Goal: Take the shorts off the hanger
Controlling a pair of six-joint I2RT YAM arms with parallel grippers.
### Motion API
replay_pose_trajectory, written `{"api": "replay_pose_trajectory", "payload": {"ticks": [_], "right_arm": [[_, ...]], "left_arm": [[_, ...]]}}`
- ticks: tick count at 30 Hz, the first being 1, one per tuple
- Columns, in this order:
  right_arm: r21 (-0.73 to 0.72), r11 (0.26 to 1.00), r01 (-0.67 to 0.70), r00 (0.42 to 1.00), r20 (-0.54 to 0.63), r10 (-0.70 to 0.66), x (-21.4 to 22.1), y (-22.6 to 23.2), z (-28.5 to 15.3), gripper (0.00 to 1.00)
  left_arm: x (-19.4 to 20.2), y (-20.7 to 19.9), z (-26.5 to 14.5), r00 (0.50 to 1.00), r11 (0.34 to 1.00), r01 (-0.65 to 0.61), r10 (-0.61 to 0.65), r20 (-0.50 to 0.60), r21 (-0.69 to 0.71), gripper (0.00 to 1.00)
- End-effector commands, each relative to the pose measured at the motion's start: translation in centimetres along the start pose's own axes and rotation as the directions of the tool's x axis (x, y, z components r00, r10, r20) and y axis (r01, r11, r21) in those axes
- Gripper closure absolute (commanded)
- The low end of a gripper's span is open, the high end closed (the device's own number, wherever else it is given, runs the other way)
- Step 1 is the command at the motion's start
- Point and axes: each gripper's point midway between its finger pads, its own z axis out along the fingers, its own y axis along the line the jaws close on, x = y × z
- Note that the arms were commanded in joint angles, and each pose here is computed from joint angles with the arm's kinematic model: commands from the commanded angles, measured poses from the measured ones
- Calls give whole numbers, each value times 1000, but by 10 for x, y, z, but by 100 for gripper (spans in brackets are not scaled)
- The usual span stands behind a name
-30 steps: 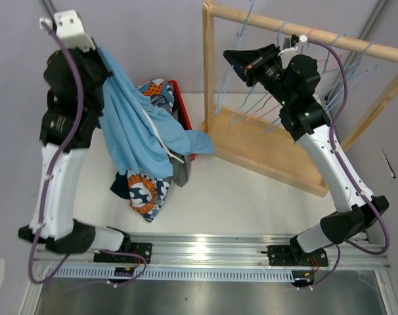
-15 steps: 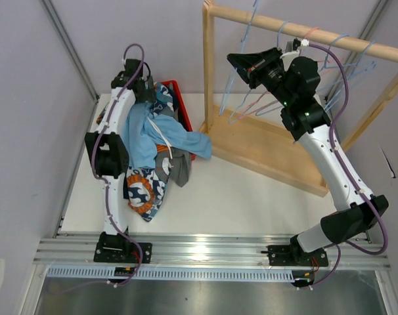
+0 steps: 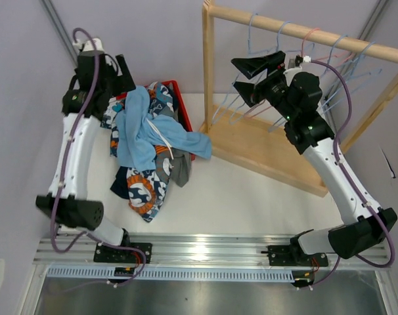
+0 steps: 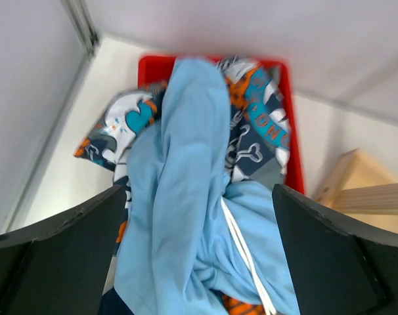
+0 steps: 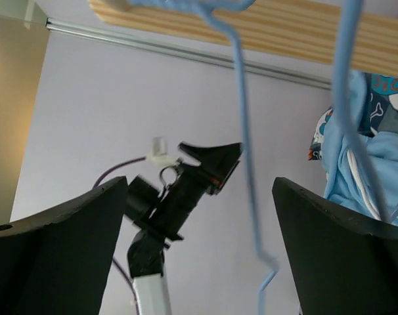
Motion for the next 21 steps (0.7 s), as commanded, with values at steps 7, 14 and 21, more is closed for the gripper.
{"api": "replay_pose_trajectory", "payload": {"ticks": [7, 14, 21], "right_arm": [[4, 993, 115, 989, 97, -115, -10, 38, -55, 1], [190, 956, 224, 945, 195, -261, -25, 23, -112, 1], [401, 797, 452, 845, 95, -527, -14, -30, -187, 0]], "left_arm": [[3, 6, -105, 990, 993, 27, -43, 135, 119, 1], [47, 20, -140, 990, 985, 35, -58, 127, 171, 1], [106, 11, -171, 990, 937, 38, -83, 116, 348, 1]]}}
